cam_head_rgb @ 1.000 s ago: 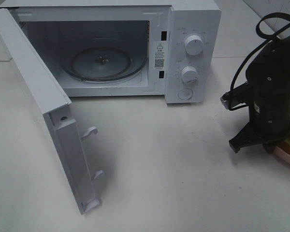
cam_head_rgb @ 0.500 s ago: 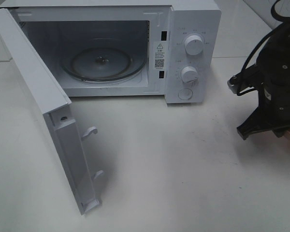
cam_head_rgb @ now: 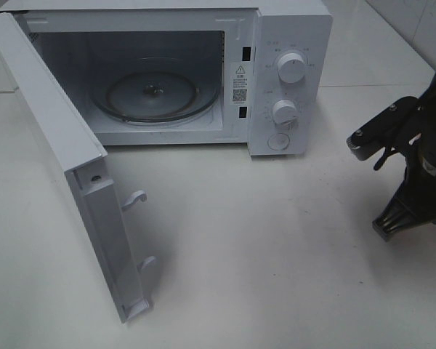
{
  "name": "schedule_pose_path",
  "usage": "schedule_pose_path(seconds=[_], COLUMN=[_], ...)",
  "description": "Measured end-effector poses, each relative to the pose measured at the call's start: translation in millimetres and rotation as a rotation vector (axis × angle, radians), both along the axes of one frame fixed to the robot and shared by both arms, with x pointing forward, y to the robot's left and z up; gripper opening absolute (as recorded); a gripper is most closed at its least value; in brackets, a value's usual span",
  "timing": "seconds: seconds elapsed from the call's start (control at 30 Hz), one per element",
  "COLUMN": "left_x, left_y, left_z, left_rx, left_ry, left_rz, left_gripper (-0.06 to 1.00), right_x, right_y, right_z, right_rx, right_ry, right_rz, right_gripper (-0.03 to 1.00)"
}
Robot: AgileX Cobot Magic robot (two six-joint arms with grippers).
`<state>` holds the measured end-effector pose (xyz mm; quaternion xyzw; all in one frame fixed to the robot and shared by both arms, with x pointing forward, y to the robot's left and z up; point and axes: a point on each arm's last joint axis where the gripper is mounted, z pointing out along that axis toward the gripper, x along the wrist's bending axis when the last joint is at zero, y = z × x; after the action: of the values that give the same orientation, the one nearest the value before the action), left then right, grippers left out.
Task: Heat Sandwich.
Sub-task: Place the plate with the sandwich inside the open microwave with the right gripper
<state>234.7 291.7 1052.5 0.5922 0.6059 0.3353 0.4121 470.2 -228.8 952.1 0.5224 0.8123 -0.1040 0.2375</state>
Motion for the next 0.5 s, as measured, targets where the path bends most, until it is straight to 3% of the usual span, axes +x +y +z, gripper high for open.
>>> schedule_pose_path(seconds=[0.5], left_x=[0.0], left_y=[0.0], left_z=[0.0], left_rx=[0.000], left_ry=[0.000], left_rz=[0.000], left_gripper=[0.75], right_x=[-55.0], right_y=[23.5], right_z=[4.1], right_rx=[-0.037], right_ry=[0.017], right_rz=[0.215], right_gripper=[0.04])
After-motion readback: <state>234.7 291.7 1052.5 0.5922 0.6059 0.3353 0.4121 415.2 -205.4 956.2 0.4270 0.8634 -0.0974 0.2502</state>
